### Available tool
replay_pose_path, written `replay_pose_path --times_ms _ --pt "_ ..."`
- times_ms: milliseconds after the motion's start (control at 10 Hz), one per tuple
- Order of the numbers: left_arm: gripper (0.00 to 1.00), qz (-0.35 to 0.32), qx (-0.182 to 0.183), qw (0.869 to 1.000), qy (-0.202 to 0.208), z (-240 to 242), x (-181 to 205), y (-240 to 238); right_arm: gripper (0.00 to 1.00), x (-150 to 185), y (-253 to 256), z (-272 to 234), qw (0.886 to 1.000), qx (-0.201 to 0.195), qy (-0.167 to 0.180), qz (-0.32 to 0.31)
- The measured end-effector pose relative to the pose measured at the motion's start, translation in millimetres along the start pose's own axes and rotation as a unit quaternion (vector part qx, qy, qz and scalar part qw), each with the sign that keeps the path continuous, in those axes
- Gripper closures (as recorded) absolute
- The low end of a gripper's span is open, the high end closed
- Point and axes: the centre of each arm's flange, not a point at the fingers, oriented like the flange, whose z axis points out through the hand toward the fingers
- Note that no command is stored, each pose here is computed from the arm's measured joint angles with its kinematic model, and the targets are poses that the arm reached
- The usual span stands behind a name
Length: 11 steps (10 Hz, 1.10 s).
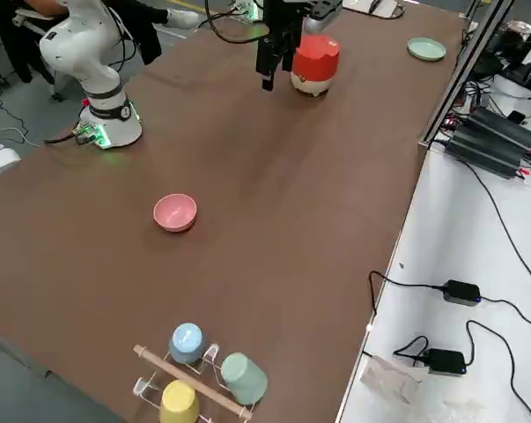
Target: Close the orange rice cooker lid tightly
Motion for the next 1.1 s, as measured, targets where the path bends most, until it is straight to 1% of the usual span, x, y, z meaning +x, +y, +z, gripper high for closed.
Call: replay_pose_path --times_ms 200,500,1100 --pt "0.00 -0.001 0.006 1.000 0.000 0.0 0.0 -0.7 0.00 -4.5 -1.3 1.1 1.000 0.004 -0.016 -0.006" --pt "0.00 -0.003 0.011 1.000 0.000 -0.1 0.0 -1.7 0.00 -10.9 -16.2 -2.5 0.999 0.006 -0.032 -0.019" --pt "0.00 0.000 0.018 1.000 0.000 -0.1 0.0 -0.4 0.00 -14.4 -11.2 -11.5 1.000 0.006 -0.026 -0.015"
